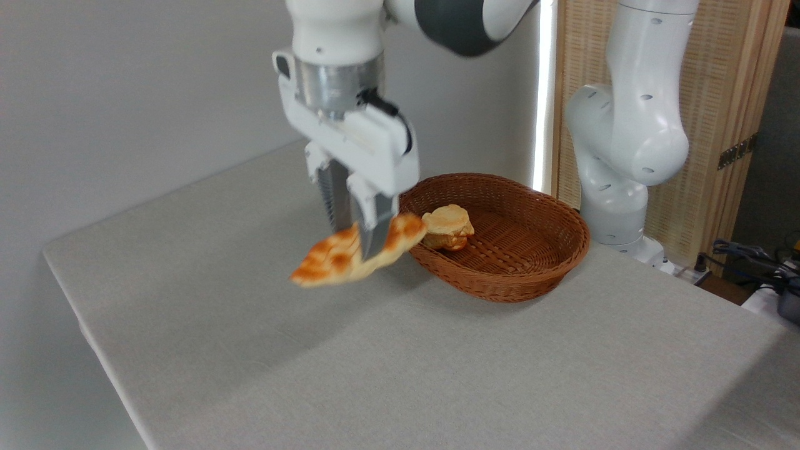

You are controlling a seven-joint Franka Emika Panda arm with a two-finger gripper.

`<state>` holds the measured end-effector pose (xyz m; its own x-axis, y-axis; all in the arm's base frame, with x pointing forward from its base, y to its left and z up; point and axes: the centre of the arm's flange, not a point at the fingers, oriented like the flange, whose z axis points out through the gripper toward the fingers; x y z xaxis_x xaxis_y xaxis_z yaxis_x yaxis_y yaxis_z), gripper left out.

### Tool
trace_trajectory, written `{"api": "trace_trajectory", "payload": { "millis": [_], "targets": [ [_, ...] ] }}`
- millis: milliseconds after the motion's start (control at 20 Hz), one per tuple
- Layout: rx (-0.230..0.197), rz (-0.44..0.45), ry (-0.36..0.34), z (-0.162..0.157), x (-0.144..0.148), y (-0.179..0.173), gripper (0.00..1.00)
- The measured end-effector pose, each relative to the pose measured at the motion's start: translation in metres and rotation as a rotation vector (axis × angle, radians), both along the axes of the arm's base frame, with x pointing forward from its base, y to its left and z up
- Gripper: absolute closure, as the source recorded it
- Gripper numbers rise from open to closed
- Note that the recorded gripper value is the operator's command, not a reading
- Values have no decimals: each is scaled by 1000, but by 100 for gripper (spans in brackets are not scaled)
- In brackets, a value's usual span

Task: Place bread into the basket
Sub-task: 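Lift the braided roll and carry it over the wicker basket, then lower the roll into the basket and open the gripper, then raise the open gripper up away from the basket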

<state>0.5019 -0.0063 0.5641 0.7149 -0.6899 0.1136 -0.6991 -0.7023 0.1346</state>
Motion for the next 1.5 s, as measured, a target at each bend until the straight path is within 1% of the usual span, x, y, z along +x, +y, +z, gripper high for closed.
{"api": "trace_trajectory", "payload": {
  "millis": [100,150,250,350,400,550,650,800,1000,1150,1200,1300,1400,1500],
  "targets": [
    [-8,4,79,6,-18,-2,26],
    [-10,2,116,6,-26,-2,25],
    [-9,3,187,3,-38,-2,12],
    [-3,13,263,-7,-47,-4,10],
    [2,19,304,-14,-52,-5,7],
    [14,10,416,-39,-67,-9,3],
    [23,-6,475,-51,-75,-14,0],
    [31,-21,523,-63,-83,-19,0],
    [33,-24,539,-69,-86,-20,0],
    [35,-30,537,-69,-86,-23,0],
    [36,-33,528,-68,-84,-25,0],
    [41,-46,466,-59,-77,-36,0],
    [42,-57,369,-43,-66,-49,0],
    [34,-52,267,-25,-53,-54,0]
  ]
}}
